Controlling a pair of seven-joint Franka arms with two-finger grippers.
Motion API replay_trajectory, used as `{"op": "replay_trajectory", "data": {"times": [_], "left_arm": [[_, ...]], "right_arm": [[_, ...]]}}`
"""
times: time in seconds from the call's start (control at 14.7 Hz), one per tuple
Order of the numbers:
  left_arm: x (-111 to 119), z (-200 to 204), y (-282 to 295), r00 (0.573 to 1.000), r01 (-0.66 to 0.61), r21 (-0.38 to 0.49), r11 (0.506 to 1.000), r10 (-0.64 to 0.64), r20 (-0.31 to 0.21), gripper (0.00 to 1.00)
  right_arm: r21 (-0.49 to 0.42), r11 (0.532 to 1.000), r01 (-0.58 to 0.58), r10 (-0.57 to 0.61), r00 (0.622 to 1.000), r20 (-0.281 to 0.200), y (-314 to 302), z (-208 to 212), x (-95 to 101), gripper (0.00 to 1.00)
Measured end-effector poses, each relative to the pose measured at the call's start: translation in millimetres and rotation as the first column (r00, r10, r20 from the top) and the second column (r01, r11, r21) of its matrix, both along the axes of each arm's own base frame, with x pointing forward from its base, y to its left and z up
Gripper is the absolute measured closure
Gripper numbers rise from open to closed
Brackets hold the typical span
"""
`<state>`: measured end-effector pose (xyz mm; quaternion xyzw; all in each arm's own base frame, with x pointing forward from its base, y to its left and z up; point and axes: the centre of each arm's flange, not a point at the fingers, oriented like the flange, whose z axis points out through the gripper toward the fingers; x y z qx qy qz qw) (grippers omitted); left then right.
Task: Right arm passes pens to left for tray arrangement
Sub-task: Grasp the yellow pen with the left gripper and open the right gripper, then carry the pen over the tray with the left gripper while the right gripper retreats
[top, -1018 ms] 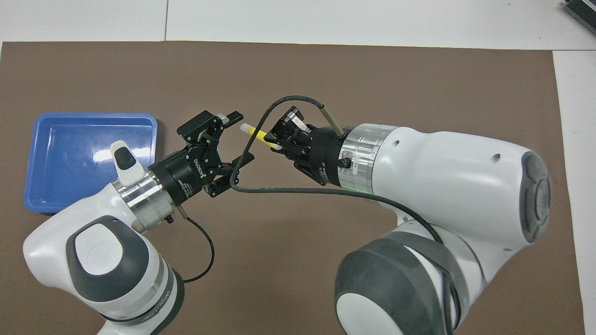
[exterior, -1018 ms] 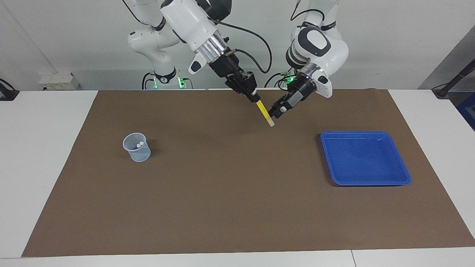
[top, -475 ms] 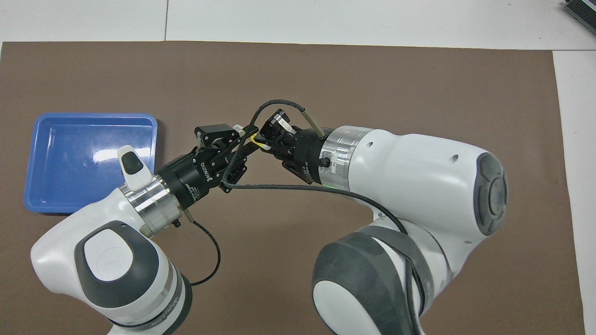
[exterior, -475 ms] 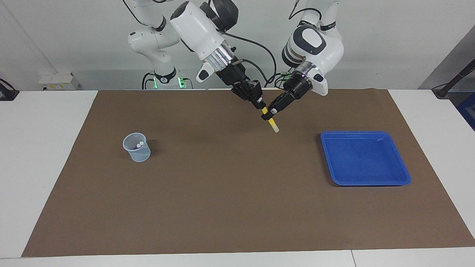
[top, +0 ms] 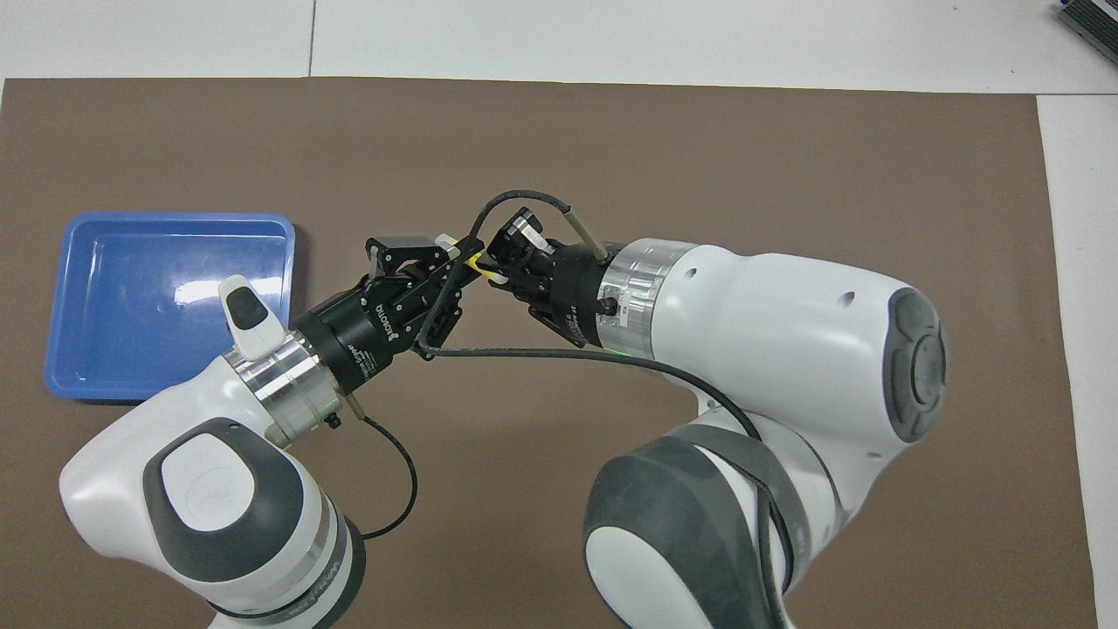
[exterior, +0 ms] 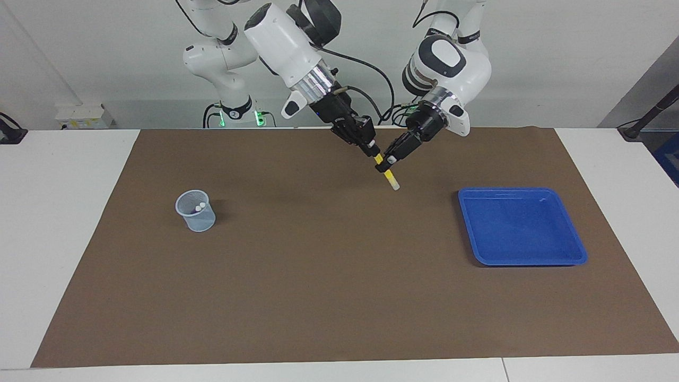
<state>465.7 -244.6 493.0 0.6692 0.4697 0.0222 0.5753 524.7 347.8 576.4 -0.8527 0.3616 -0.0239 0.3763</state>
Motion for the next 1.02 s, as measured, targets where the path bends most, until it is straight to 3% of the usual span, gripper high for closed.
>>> {"op": "replay_trajectory", "data": {"times": [0.14, 0.2, 0.34, 0.48, 0.68, 0.81, 1.02], "left_arm": [[-0.5, -0.1, -0.5, 1.0, 0.002, 0.009, 1.0, -0.002, 0.008, 0.78], [-0.6, 0.4, -1.2, 1.0, 0.009, 0.02, 1.0, -0.01, 0.023, 0.78], [-3.0, -0.8, -5.2, 0.999, 0.027, 0.038, 0.999, -0.029, 0.042, 0.78], [-4.6, -3.5, -7.1, 0.998, 0.036, 0.049, 0.998, -0.038, 0.047, 0.82], [-4.8, -4.7, -7.6, 0.998, 0.04, 0.055, 0.998, -0.043, 0.05, 0.82], [-4.4, -4.6, -7.2, 0.998, 0.042, 0.057, 0.997, -0.045, 0.052, 0.82], [-1.1, -3.0, -4.9, 0.995, 0.068, 0.077, 0.995, -0.074, 0.069, 0.82]], "right_arm": [[-0.001, 1.0, -0.001, 0.001, 1.0, -0.003, -0.2, -0.5, 0.0, 0.81], [-0.003, 1.0, -0.002, 0.002, 1.0, -0.007, -0.6, -1.4, 0.1, 0.76], [-0.004, 1.0, -0.003, 0.003, 1.0, -0.01, -1.9, -0.6, 0.8, 0.57], [-0.021, 0.999, -0.027, 0.026, 0.999, -0.046, -6.8, -0.7, 0.7, 0.34], [-0.089, 0.985, -0.148, 0.14, 0.986, -0.087, -36.3, -0.5, 3.7, 0.05], [-0.176, 0.943, -0.284, 0.269, 0.958, -0.1, -70.6, -4.3, 7.4, 0.0], [-0.359, 0.814, -0.456, 0.436, 0.889, -0.141, -117.9, -15.8, 10.9, 0.0]]}}
